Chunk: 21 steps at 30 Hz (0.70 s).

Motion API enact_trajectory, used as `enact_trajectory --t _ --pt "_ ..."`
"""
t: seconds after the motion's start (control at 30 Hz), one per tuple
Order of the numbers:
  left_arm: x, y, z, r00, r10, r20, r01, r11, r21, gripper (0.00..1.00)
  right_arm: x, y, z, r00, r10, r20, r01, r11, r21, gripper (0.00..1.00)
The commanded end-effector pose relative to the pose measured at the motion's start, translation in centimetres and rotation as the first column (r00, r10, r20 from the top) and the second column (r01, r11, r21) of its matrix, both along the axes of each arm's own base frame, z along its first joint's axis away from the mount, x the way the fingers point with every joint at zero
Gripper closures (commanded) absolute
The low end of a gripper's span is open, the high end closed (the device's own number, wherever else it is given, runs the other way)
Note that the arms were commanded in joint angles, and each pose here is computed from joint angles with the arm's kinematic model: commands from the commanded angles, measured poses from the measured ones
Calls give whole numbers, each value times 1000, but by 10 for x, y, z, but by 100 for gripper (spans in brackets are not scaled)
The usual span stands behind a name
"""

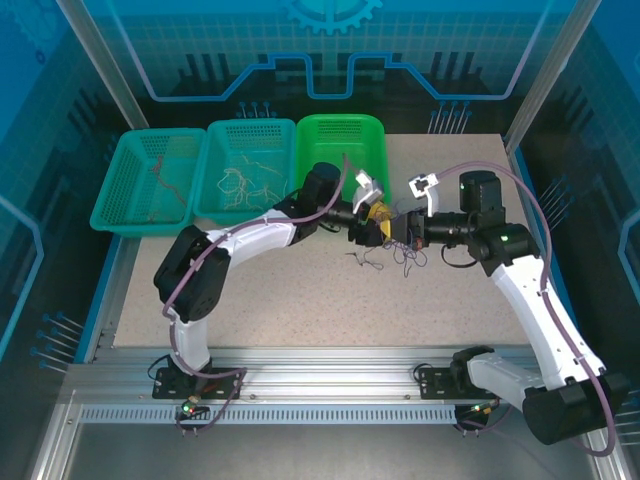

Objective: Untangle the cables

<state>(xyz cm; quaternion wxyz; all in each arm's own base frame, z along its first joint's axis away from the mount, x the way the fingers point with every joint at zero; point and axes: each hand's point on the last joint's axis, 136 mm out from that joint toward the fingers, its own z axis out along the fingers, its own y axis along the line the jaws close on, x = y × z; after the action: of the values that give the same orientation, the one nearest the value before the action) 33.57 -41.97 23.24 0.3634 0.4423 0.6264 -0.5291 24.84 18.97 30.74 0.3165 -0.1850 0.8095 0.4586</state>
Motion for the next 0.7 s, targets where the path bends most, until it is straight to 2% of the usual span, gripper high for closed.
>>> enact_trajectory --t 0.0,0.07,0.13,0.2,0.3,0.37,0.43,0.47,0.5,0.57,0.67 --pt "7 -6 26 1000 15 -15 -17 991 -136 57 -1 0 20 997 -7 71 7 1000 2 98" --pt "10 -3 22 998 49 -28 -52 991 -126 85 8 -12 18 991 -89 102 94 994 -48 98" --pt "14 5 21 995 96 -39 -99 989 -108 100 16 -28 15 973 -180 145 196 976 -100 99" --pt "22 18 27 985 167 -41 -170 980 -100 100 27 -55 5 933 -317 168 345 922 -175 100" --pt "40 47 46 957 287 -41 -290 953 -90 100 35 -102 -16 839 -518 168 544 787 -289 99" --pt "53 68 67 933 355 -57 -359 928 -95 100 33 -144 -40 724 -677 132 663 630 -404 98" --pt "63 87 87 912 403 -74 -410 904 -122 100 22 -183 -64 588 -804 90 715 465 -523 99" --pt "69 95 97 900 428 -87 -436 890 -136 100 15 -201 -75 517 -853 69 719 389 -576 96" --pt "72 102 106 891 444 -95 -454 878 -150 100 9 -213 -83 470 -881 48 713 347 -609 92" --pt "76 113 126 877 473 -88 -481 858 -180 100 2 -228 -101 404 -915 -8 701 315 -640 85" --pt "73 120 155 871 488 -46 -486 846 -219 100 -1 -237 -121 355 -931 -82 692 321 -647 82"
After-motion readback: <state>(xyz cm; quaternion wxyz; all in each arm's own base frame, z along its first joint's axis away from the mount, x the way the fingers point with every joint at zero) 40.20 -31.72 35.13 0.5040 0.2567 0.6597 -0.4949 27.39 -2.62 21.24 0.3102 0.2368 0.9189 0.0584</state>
